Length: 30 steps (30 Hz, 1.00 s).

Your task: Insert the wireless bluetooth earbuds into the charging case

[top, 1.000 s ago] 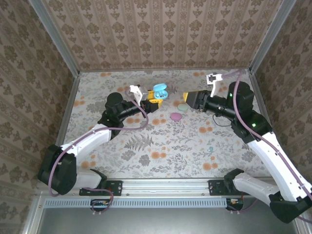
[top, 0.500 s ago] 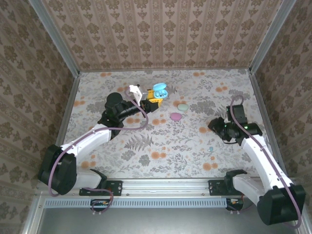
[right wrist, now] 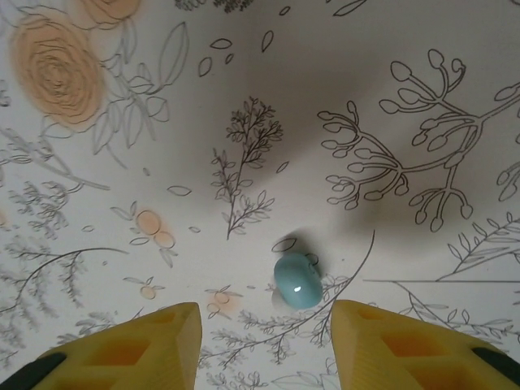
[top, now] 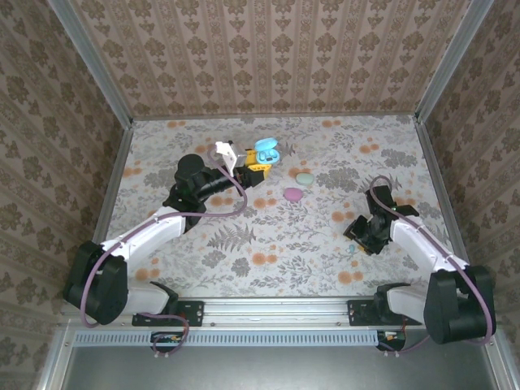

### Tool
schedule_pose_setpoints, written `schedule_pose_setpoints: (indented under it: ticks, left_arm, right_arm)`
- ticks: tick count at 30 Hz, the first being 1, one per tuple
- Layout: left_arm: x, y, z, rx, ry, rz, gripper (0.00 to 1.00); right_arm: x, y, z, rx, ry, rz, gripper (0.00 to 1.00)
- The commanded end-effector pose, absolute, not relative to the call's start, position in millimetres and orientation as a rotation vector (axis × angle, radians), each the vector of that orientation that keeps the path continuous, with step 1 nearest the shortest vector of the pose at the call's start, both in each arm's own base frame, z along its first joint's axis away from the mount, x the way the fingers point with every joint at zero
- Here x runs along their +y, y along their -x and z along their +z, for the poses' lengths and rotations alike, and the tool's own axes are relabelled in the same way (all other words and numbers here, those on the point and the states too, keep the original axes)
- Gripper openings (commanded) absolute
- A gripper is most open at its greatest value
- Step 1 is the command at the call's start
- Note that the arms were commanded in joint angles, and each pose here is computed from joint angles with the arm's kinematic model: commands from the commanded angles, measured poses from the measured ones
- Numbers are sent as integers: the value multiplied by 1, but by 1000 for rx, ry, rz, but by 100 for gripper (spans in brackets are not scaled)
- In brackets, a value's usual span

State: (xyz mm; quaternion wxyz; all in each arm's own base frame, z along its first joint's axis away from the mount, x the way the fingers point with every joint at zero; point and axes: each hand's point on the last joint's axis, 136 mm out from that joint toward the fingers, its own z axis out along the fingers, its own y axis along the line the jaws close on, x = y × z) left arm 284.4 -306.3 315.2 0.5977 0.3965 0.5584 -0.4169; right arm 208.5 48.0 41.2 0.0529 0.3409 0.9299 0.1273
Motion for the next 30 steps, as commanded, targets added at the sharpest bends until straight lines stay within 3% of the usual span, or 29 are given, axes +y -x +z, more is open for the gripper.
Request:
schedule_pose_setpoints:
  ticks: [1,15,30]
  left_arm:
    - [-306,-277,338,1213,-928,-950,30]
    - [-306,-278,338,1217,-929,-950,30]
    - [-307,-277,339,1213,-933,-955,30]
  right_arm:
    - [47,-214,36,2843,-1002,367,48]
    - [62,-210,21,2989,-889,359,43]
    - [106,-236,26,3093,-589,374,43]
